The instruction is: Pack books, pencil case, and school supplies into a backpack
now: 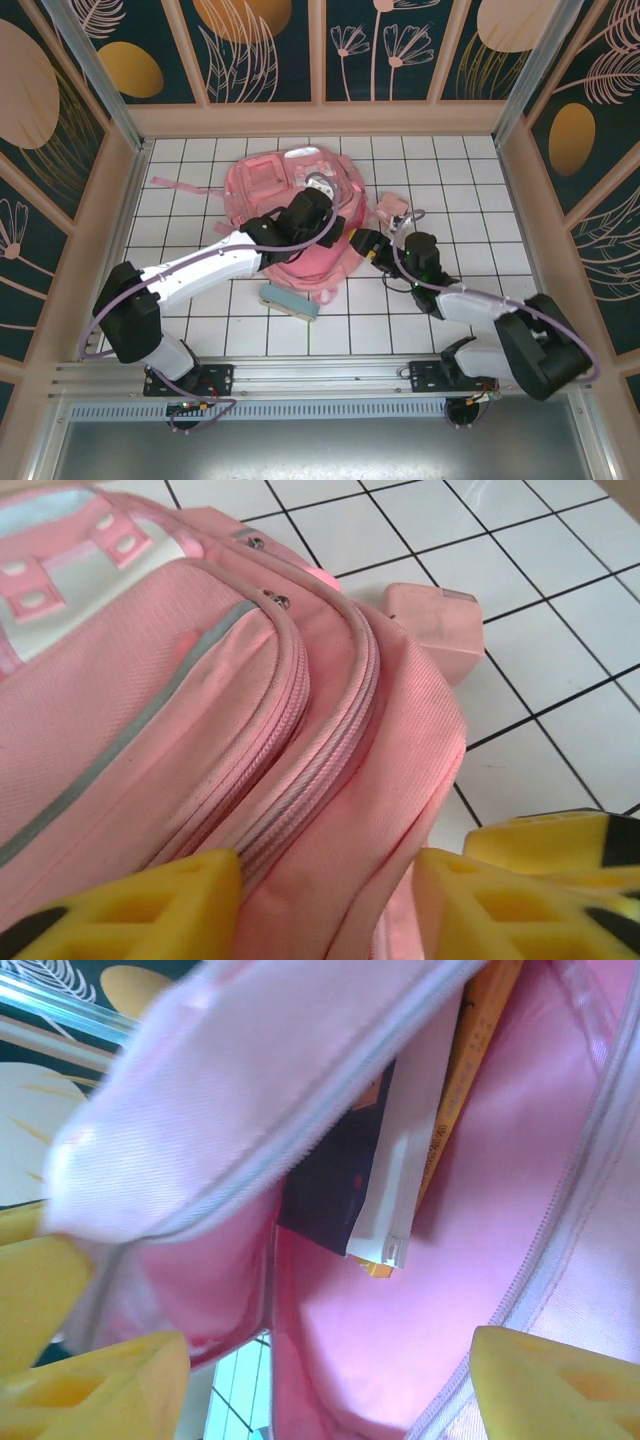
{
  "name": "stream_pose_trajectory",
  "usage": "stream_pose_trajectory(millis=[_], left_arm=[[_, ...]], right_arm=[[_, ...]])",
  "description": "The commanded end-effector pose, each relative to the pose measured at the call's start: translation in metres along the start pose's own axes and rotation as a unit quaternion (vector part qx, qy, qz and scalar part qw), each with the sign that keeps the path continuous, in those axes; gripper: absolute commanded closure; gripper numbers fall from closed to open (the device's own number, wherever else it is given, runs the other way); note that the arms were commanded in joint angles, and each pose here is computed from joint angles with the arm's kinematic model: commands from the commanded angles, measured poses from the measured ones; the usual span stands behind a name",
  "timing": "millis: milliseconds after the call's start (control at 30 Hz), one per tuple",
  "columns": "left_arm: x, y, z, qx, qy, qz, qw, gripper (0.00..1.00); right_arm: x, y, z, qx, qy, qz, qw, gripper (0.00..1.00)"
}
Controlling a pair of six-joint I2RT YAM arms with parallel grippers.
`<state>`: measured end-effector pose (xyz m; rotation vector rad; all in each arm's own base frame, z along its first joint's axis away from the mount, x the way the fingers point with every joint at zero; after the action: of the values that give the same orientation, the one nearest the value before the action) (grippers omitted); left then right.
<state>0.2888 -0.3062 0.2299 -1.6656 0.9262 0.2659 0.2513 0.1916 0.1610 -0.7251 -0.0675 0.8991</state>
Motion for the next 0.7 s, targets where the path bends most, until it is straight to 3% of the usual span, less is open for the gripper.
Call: stream_pose_trajectory(millis=[0,33,333,600,667], left_arm=[[-0.008,-0.009,0.018,-0.049,-0.018,-0.033,0.998,0.4],[-0.013,-0.007,0.025,-0.062,-0.025,-0.037,0.997,0.32],[-0.064,0.037,0.096,-0.173,-0.084,-0.068,0.979,0.31],[-0.061,0.091,0.169,-0.273,-0.168,-0.045,0.946,0.49],[-0.054,0.104,0.18,-0.302,-0.173,-0.032,0.937,0.49]], right_arm=[[-0.009,0.008,-0.001,-0.042,0.026,0.003,0.999,0.27],[-0.009,0.01,0.001,-0.05,0.026,0.006,0.998,0.28],[0.004,0.03,0.027,-0.105,0.015,0.034,0.994,0.34],[0.033,0.05,0.04,-0.126,0.013,0.079,0.989,0.39],[0.039,0.059,0.037,-0.124,0.019,0.098,0.987,0.4]])
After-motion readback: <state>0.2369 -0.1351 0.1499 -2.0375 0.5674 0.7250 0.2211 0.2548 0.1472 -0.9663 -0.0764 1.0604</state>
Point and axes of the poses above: each hand's point on the last joint's axis, 136 mm out from that joint toward the fingers, its own x axis out along the fingers, its own z axis along the line the jaws close on, y = z × x, the point moved 5 cm from there along -x, back along the fingers, and after that the axes turned 12 degrees about -x, right-handed, at the moved point
